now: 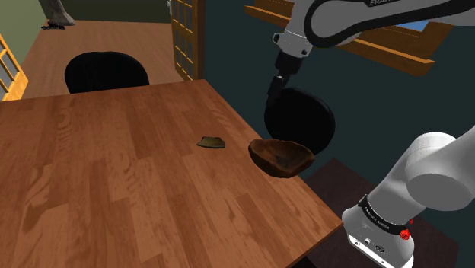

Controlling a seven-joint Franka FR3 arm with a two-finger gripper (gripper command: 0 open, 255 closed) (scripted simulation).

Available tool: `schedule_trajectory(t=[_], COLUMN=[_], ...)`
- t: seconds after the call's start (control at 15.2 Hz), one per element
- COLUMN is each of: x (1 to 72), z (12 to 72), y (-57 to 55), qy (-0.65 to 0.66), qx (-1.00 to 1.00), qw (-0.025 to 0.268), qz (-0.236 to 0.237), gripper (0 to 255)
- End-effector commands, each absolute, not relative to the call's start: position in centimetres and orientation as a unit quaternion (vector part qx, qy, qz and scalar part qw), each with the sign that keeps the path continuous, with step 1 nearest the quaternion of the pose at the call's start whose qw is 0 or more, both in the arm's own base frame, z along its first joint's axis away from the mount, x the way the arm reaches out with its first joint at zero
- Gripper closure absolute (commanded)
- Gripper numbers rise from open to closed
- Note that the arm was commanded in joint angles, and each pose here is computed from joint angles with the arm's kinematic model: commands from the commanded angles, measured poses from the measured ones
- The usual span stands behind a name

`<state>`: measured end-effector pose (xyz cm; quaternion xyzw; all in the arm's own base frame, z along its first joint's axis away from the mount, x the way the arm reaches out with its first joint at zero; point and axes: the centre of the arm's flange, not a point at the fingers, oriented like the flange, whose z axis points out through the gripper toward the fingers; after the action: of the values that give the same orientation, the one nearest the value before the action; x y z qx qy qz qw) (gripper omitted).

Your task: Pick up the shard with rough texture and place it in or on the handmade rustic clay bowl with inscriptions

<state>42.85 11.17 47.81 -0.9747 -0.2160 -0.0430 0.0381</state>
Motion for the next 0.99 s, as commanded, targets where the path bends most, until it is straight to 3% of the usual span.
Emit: schedule_trajectory(t=[0.0, 0.92], x=[43.9, 50.2], z=[46.1, 36.2], y=[12.8, 26.8], qy=[-0.236, -0.366], qx=[-0.97, -0.928], qw=[0.038, 0.038], qz=[-0.045, -0.054], gripper=[0, 0])
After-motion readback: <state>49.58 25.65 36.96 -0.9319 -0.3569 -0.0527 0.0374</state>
